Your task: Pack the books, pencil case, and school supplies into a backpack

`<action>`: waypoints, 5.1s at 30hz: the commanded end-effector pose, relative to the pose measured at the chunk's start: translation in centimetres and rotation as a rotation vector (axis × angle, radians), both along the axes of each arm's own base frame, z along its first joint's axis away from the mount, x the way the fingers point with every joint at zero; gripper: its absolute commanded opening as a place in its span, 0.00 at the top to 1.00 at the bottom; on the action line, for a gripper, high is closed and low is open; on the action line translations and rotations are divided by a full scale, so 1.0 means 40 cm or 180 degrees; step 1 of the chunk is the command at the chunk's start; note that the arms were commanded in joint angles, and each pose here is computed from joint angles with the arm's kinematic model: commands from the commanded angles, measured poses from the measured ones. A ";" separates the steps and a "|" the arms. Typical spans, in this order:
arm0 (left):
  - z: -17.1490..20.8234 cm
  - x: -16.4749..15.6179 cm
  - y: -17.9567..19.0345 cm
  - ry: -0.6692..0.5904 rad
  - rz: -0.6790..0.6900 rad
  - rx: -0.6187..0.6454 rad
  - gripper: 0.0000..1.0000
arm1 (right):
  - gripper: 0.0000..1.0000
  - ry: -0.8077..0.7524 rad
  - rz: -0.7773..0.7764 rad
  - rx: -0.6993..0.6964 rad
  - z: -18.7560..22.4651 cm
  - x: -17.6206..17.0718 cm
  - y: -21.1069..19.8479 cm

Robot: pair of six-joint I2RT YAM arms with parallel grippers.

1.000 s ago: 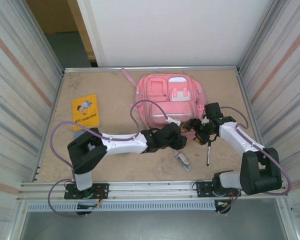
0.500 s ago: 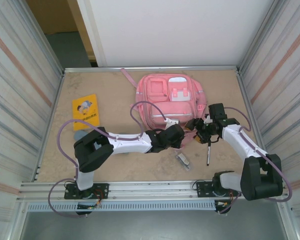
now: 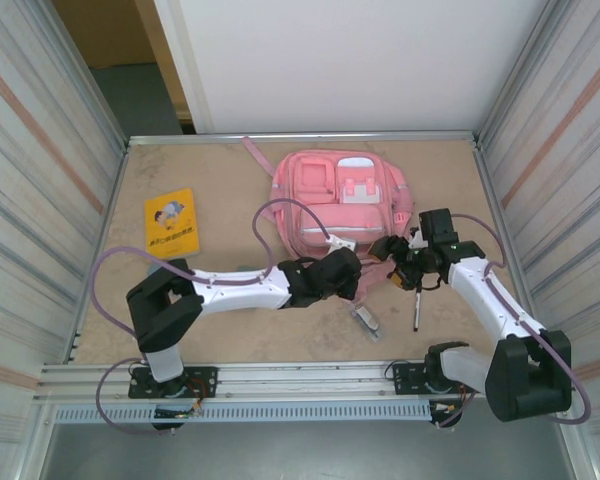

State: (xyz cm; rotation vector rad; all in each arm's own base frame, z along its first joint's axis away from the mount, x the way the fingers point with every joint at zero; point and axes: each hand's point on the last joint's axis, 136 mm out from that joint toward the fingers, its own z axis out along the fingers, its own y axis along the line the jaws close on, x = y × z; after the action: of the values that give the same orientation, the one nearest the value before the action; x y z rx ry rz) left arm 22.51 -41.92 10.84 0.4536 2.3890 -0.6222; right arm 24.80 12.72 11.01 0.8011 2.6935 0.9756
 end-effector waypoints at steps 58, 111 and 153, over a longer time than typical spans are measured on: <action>0.092 -0.001 0.012 -0.0682 -0.0595 -0.0261 1.00 | 0.78 0.0375 -0.0456 -0.0352 -0.055 -0.006 -0.014; 0.071 0.213 0.309 0.0580 0.0672 -0.0414 0.38 | 0.34 -0.0657 0.0700 -0.1059 0.030 0.056 -0.063; 0.052 0.352 0.220 0.0263 0.1103 -0.0782 0.97 | 0.84 -0.0929 0.0972 -0.0057 -0.008 0.285 0.112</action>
State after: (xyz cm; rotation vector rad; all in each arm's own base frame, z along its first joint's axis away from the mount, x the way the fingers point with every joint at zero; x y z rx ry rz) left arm 36.35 -31.49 7.92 -0.1663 2.4724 -0.5793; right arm 37.52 10.99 6.75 0.4832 2.6404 0.7530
